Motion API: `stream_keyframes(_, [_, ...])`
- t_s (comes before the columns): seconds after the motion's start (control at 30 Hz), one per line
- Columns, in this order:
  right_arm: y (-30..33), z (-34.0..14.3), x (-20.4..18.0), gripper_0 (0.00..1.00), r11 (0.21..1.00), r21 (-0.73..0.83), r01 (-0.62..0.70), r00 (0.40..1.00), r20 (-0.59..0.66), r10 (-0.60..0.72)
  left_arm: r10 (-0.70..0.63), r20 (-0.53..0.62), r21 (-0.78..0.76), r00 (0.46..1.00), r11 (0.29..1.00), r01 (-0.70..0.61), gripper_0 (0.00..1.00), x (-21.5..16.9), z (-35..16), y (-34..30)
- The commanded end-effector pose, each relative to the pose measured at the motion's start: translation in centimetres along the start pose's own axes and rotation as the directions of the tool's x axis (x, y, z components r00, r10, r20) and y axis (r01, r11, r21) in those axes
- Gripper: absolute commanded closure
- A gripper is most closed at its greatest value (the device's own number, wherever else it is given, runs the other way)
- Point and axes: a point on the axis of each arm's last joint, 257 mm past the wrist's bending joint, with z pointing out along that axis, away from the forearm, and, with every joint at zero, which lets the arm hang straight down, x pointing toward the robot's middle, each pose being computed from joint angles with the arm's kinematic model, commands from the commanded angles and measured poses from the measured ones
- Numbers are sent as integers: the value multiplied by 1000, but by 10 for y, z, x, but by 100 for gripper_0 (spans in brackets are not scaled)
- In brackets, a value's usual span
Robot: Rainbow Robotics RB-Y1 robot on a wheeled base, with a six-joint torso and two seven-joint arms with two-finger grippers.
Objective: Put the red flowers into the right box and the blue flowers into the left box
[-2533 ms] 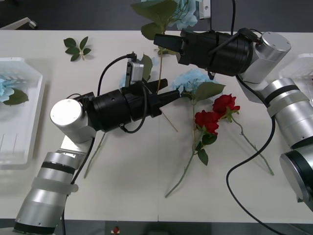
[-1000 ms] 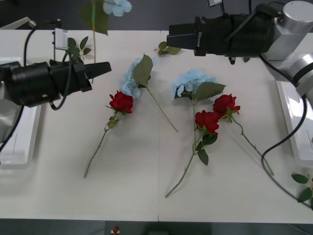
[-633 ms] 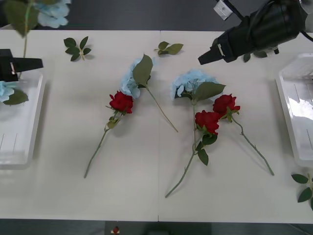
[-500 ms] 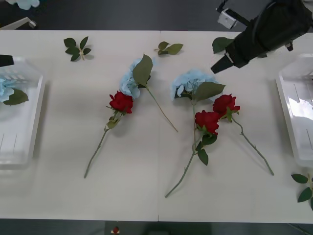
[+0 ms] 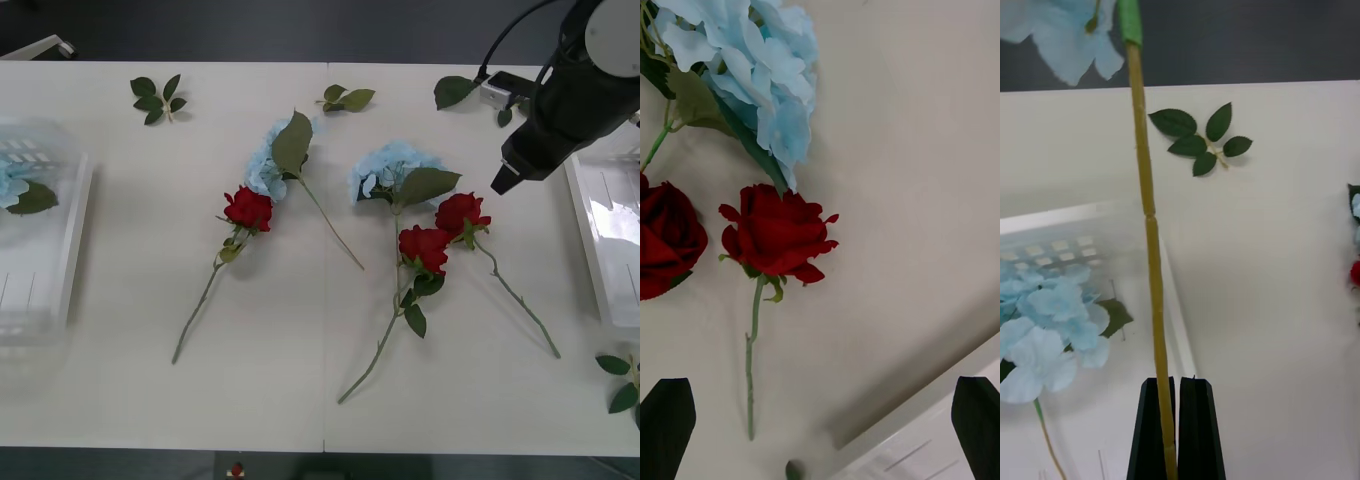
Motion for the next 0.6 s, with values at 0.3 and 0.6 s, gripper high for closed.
stream_keyframes(0.3, [22, 49, 27, 0, 996, 58, 71, 982, 172, -80, 57, 16, -202, 998, 978, -52, 100, 31, -45, 51])
stream_keyframes(0.6, [36, 76, 43, 0, 992, 76, 102, 968, 223, -116, 95, 12, -255, 995, 963, -89, 100, 54, -47, 69])
